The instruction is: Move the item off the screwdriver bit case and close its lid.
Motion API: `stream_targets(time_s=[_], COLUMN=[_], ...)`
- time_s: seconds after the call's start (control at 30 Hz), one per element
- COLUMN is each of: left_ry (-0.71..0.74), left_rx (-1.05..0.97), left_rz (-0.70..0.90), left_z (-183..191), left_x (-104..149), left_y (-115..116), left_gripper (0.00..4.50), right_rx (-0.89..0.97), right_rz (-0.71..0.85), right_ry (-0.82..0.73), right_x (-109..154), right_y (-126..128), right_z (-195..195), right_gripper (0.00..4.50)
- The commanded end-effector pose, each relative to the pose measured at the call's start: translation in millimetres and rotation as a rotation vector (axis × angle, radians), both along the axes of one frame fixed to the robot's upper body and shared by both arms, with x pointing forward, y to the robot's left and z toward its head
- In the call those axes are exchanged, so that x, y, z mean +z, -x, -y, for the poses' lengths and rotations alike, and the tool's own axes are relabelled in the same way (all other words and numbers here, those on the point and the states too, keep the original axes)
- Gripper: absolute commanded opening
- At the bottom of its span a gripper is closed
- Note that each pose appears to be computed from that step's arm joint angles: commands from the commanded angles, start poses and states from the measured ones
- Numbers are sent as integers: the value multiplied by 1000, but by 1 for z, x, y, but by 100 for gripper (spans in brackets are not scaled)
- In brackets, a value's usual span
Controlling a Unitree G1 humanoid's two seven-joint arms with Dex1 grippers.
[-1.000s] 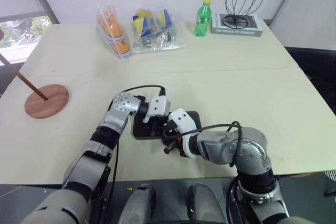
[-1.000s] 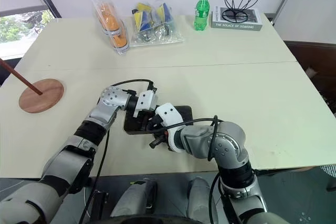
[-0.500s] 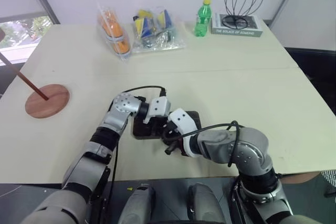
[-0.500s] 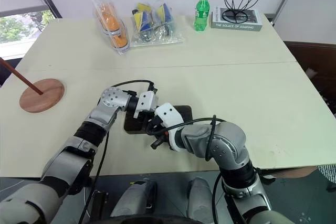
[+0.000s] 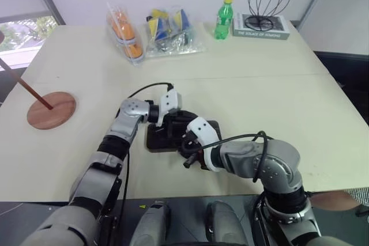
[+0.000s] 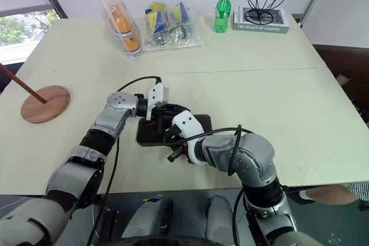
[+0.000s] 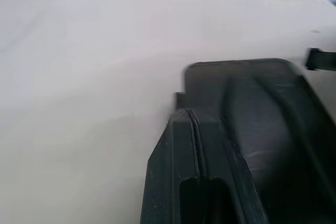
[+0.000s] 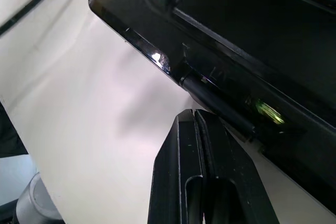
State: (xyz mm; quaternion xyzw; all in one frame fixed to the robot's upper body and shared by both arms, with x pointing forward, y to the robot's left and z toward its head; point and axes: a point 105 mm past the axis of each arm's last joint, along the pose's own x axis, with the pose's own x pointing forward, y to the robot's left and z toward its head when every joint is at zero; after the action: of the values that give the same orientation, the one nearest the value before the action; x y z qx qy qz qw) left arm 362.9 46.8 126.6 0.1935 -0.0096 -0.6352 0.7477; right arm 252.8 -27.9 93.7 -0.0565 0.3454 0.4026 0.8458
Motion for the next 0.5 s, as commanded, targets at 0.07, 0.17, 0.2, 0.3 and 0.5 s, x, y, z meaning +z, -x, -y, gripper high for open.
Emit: stream_targets(time_s=[0.07, 0.17, 0.2, 0.3, 0.5], left_ry=[8, -45, -56, -104, -178], left_rx=[61, 71, 69, 36, -44], left_rz=[36, 32, 31, 9, -17], left_z=[-8, -11, -11, -12, -10], left_x=[8, -3, -6, -14, -20], left_y=[-11, -14, -14, -11, -6], left_gripper=[0, 0, 0, 0, 0], right_rx=[4, 5, 5, 5, 5], right_rz=[55, 57, 57, 60, 68], right_ry=[-20, -19, -18, -17, -11], right_x=[13, 13, 13, 13, 13], right_y=[-2, -2, -1, -1, -1], right_z=[-1, 0, 0, 1, 2], right_gripper=[3, 3, 3, 3, 3])
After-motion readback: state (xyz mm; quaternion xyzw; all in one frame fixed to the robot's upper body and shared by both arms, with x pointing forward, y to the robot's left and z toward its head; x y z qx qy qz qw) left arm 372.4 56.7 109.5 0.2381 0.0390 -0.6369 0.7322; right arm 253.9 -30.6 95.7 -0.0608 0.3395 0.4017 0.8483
